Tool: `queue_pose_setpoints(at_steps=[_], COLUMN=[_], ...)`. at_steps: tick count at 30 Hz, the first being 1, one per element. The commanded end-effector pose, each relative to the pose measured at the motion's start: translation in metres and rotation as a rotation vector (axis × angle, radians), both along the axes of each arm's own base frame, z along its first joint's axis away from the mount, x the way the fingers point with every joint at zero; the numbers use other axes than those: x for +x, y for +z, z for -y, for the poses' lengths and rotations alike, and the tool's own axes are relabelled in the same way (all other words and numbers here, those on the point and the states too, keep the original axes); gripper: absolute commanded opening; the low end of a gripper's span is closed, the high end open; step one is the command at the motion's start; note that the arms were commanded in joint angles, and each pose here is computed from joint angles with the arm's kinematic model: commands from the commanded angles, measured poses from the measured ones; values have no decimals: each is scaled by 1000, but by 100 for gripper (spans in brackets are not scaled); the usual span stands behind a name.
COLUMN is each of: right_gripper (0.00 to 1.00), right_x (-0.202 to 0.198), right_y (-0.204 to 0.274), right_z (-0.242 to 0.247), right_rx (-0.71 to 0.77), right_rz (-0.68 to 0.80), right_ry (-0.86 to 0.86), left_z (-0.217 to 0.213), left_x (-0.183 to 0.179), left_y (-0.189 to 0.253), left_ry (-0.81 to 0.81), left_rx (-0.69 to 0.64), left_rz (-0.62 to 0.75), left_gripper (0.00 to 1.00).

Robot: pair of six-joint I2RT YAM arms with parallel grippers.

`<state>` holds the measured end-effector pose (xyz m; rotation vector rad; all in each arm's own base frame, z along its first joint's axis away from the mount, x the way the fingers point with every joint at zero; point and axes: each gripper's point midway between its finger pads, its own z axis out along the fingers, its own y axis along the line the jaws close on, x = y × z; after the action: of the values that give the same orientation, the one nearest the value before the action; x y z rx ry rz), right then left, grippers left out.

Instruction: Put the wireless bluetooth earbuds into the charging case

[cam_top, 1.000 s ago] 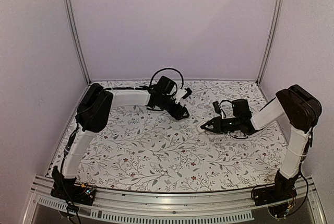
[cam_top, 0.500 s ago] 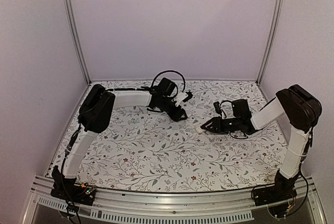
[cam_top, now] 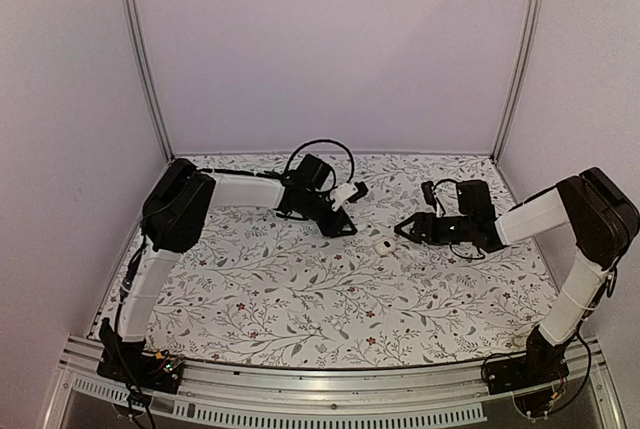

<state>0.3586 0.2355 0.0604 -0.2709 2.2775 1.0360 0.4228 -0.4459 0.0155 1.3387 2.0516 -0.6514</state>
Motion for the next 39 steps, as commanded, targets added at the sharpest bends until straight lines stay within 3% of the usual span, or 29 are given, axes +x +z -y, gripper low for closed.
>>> queue_pose_setpoints(at_steps=[1, 5, 10, 21, 30, 39], right_gripper=[71, 71, 68, 64, 57, 52], right_x=[-3, -10, -22, -59, -76, -91], right_y=[27, 41, 55, 68, 62, 65], right_z=[1, -7, -15, -33, -46, -67], right_rx=[23, 69, 125, 193, 187, 209], right_rz=[76, 109, 135, 156, 121, 124], right_ry=[23, 85, 161, 327, 411, 473], left_z=[-10, -23, -37, -30, -12, -4], left_x=[-6, -24, -52, -107, -136, -143], left_y=[24, 39, 62, 90, 97, 118], left_ry=[-15, -21, -69, -164, -228, -202], left_rx=[-38, -75, -100, -84, -56, -73], left_rz=[61, 120, 290, 607, 711, 794], left_gripper=[25, 23, 19, 14, 13, 12])
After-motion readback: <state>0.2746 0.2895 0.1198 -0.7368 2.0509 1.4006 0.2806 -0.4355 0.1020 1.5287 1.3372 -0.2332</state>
